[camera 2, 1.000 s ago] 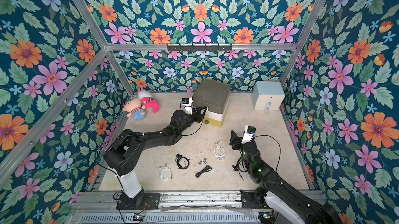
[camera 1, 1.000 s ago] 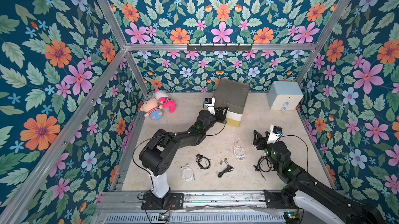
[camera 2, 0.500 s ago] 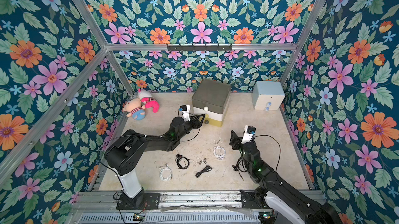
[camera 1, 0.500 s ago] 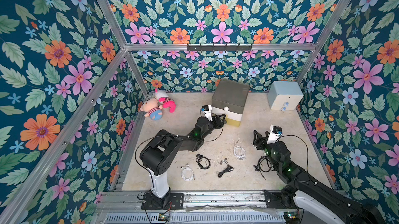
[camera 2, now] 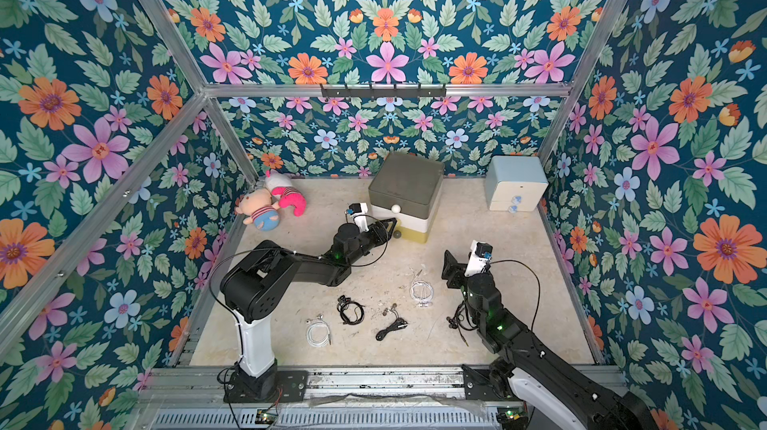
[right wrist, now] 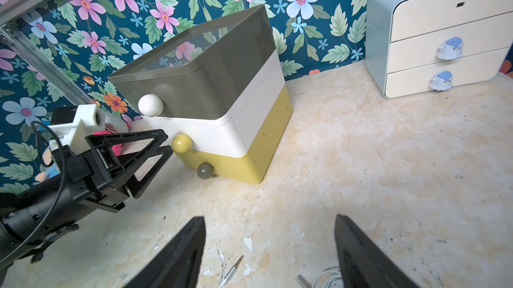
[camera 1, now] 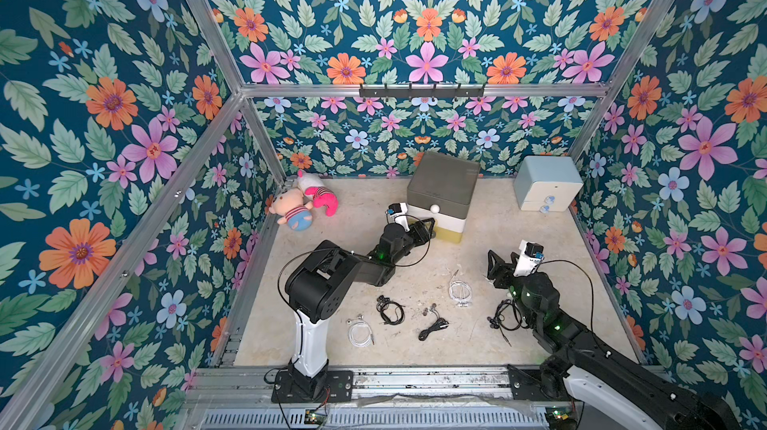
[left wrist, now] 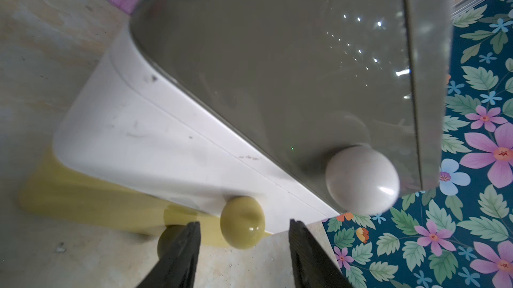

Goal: Place the wired earphones into the drawer by color
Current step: Open the drawer in the storage box.

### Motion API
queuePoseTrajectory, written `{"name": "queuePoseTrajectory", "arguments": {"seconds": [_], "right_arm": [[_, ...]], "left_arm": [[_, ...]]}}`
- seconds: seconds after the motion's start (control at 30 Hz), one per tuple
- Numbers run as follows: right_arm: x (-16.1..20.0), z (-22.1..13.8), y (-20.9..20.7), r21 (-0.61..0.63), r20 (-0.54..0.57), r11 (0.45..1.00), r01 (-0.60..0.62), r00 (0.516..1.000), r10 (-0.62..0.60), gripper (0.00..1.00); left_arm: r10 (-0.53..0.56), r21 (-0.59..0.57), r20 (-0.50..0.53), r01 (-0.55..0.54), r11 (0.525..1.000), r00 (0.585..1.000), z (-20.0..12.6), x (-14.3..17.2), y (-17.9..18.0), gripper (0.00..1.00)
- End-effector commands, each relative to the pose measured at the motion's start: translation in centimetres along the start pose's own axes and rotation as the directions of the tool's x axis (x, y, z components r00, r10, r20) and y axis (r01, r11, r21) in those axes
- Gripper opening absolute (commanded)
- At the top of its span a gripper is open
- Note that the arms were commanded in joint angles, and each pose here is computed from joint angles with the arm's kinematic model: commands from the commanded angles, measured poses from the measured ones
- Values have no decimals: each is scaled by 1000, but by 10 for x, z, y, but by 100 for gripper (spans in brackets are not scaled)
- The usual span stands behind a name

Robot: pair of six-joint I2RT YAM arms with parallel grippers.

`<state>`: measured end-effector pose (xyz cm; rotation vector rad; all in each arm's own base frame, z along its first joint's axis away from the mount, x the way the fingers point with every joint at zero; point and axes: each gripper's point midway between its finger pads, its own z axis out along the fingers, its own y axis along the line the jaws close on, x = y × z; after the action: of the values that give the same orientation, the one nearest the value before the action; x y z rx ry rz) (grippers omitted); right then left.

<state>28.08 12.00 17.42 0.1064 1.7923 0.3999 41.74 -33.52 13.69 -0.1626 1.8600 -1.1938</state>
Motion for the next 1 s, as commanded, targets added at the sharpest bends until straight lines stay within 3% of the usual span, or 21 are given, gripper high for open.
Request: {"name": "queuePoseTrajectory", "arguments": {"seconds": [0.0, 0.3, 0.67, 0.97], "right_arm": [[-2, -1, 1, -4, 7, 1000, -2, 1000, 2, 78], [-1, -1, 0, -3, 7, 1000, -2, 1000, 2, 78], [-1, 0, 1, -4, 6, 1000, -1, 1000, 1, 78], [-1, 0, 1, -4, 6, 1000, -1, 1000, 1, 78]], "left_arm": [[-18, 40, 11, 18, 999, 1000, 4, -4, -8, 57], [-25, 52, -3, 25, 998, 1000, 14, -1, -8, 44], [-31, 60, -15, 32, 998, 999, 18, 1, -9, 39], [-35, 64, -18, 36, 997, 999, 16, 1, -10, 24]]}}
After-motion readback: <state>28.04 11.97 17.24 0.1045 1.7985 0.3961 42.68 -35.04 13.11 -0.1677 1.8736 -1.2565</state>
